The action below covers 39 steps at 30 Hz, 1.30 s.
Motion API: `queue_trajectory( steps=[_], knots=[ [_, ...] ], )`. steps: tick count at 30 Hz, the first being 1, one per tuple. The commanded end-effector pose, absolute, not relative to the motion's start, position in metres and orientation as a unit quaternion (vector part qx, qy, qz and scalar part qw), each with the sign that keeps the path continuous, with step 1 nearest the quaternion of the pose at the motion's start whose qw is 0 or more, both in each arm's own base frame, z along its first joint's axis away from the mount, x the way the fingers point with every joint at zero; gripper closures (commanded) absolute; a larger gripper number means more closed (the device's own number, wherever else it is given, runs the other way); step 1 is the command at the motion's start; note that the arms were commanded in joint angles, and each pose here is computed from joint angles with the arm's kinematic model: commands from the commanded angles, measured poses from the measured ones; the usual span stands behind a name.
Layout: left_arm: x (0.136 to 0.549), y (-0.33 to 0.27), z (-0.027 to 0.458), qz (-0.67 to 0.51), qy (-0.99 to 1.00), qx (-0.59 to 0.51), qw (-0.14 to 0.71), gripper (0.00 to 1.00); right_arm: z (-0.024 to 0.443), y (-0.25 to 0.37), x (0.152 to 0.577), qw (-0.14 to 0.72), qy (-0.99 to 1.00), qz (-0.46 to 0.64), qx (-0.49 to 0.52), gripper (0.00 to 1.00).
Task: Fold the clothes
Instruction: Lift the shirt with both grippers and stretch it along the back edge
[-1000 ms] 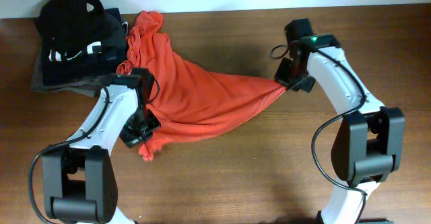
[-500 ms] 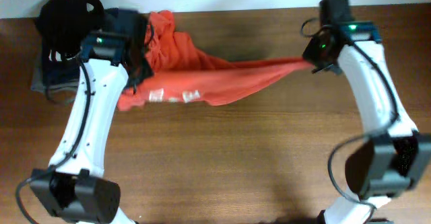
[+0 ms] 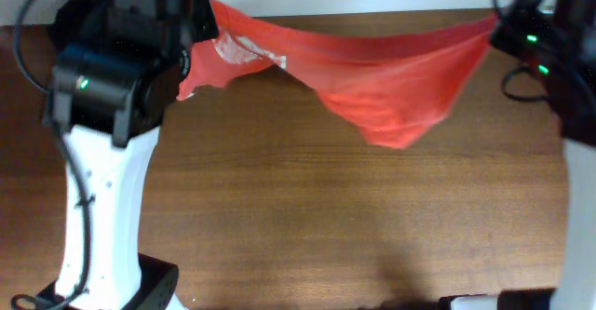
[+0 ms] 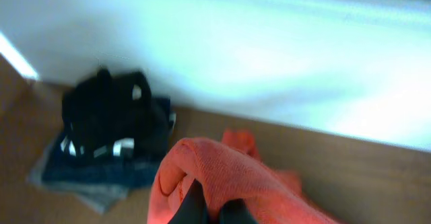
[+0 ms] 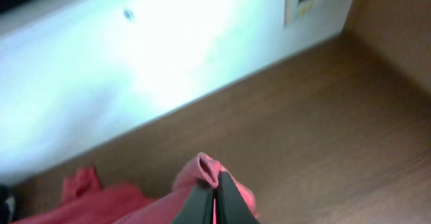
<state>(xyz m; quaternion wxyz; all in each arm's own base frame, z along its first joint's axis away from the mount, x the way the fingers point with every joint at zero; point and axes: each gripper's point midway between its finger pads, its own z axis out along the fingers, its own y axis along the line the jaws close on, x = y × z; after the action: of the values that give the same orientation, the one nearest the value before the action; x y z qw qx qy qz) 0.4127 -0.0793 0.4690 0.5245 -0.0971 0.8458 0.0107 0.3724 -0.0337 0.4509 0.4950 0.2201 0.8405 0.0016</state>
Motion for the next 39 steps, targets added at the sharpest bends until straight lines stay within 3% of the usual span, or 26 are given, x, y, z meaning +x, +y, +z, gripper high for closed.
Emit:
queue_trajectory(
  steps=[1,5,10,21,24,27,34,39],
  knots=[
    [0.399,-0.075,0.502,0.031,0.821,-0.088,0.564,0.99,0.493,-0.049,0.335,0.543,0.808,-0.026,0.23,0.96],
    [0.398,-0.078,0.507,0.025,0.815,-0.088,0.572,0.99,0.504,-0.053,0.32,0.554,0.797,-0.033,0.237,0.96],
    [0.416,-0.087,0.495,0.024,0.821,-0.082,0.564,0.99,0.493,-0.05,0.334,0.541,0.808,-0.028,0.231,0.96],
    [0.523,-0.137,0.435,-0.013,0.83,0.003,0.558,0.99,0.435,-0.035,0.447,0.505,0.838,0.017,0.205,0.96],
    [0.568,-0.139,0.431,-0.007,0.802,0.017,0.598,0.99,0.433,-0.038,0.492,0.536,0.822,0.03,0.19,0.96],
    [0.594,-0.135,0.458,0.012,0.747,0.03,0.664,0.99,0.449,-0.046,0.521,0.585,0.791,0.035,0.176,0.96],
    [0.568,-0.102,0.552,0.066,0.651,-0.011,0.756,0.99,0.513,-0.086,0.497,0.649,0.739,0.004,0.178,0.96],
    [0.547,-0.096,0.544,0.08,0.692,0.01,0.717,0.99,0.497,-0.095,0.479,0.608,0.777,0.007,0.164,0.96]
  ],
)
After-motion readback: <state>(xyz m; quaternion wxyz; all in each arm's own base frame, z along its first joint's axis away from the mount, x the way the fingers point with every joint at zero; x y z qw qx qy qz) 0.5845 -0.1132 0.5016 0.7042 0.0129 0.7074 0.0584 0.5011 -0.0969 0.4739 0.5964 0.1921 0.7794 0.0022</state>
